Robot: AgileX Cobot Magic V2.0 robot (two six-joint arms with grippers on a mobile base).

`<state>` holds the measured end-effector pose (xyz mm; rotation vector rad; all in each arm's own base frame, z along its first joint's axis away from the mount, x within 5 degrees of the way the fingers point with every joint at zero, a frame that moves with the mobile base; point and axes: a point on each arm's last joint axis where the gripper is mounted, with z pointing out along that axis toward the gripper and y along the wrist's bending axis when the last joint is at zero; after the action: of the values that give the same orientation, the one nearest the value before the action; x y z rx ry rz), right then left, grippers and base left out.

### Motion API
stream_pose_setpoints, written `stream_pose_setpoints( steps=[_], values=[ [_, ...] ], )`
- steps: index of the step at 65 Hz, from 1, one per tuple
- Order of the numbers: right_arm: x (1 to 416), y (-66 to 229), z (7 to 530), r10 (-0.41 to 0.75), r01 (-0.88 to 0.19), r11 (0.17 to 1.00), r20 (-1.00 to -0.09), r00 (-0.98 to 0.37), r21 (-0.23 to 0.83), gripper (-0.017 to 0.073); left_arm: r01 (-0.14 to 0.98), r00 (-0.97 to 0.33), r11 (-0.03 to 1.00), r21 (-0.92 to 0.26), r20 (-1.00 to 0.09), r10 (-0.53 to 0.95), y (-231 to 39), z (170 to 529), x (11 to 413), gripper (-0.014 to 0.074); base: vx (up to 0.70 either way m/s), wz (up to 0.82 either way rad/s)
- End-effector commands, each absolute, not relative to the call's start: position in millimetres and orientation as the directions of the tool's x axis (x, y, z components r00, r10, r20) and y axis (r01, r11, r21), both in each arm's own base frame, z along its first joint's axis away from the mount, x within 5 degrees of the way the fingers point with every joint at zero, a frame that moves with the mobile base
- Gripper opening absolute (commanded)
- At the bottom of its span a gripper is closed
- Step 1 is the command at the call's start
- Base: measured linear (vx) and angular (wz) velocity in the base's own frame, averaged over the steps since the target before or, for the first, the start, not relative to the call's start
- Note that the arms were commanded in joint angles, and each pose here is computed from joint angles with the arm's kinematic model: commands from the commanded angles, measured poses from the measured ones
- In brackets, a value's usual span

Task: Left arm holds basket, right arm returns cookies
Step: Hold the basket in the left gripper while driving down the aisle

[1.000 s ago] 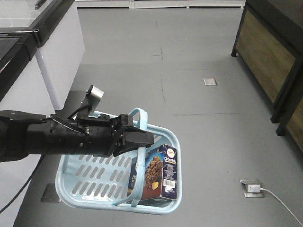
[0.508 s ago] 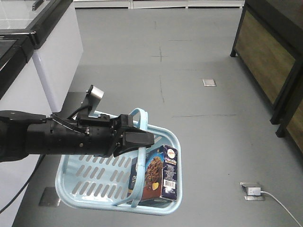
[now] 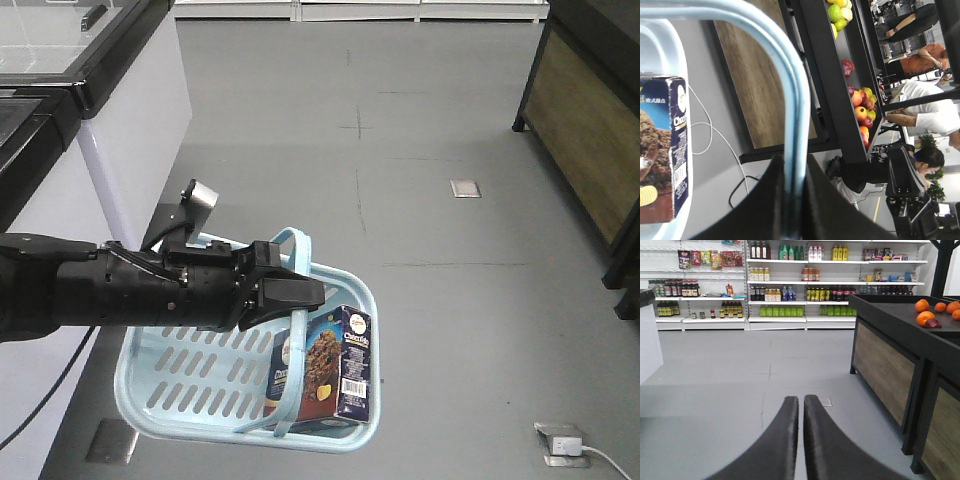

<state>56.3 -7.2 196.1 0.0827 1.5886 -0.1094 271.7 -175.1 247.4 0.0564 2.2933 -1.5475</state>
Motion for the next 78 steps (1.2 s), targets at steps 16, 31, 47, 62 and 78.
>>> stream_pose_setpoints(
  steps=[16, 31, 47, 62, 78],
  values=[
    [56.0, -6.7, 197.6, -0.041, 0.120, 0.992, -0.998, 0.047, -0.035, -0.0006, 0.281, -0.912, 0.264, -0.923, -0.342, -0.226, -178.1, 280.5, 268.2, -0.0003, 0.19, 0.00],
    [56.0, -6.7, 197.6, -0.041, 0.120, 0.992, -0.998, 0.047, -0.035, -0.0006, 0.281, -0.912, 0.264, -0.923, -0.342, -0.226, -178.1, 280.5, 268.2, -0.0003, 0.21, -0.05],
    [56.0, -6.7, 197.7, -0.041, 0.120, 0.992, -0.998, 0.048, -0.035, -0.0006, 0.281, -0.912, 0.264, -0.923, -0.342, -0.226, -178.1, 280.5, 268.2, -0.0003, 0.25, -0.05],
    [56.0, -6.7, 197.6, -0.041, 0.120, 0.992, -0.998, 0.047, -0.035, -0.0006, 0.281, -0.912, 0.264, -0.923, -0.342, -0.226, -178.1, 280.5, 268.2, -0.0003, 0.29, -0.01],
    [56.0, -6.7, 197.6, -0.041, 0.120, 0.992, -0.998, 0.047, -0.035, -0.0006, 0.281, -0.912, 0.264, -0.923, -0.342, -0.226, -178.1, 280.5, 268.2, -0.0003, 0.34, 0.02]
  ],
)
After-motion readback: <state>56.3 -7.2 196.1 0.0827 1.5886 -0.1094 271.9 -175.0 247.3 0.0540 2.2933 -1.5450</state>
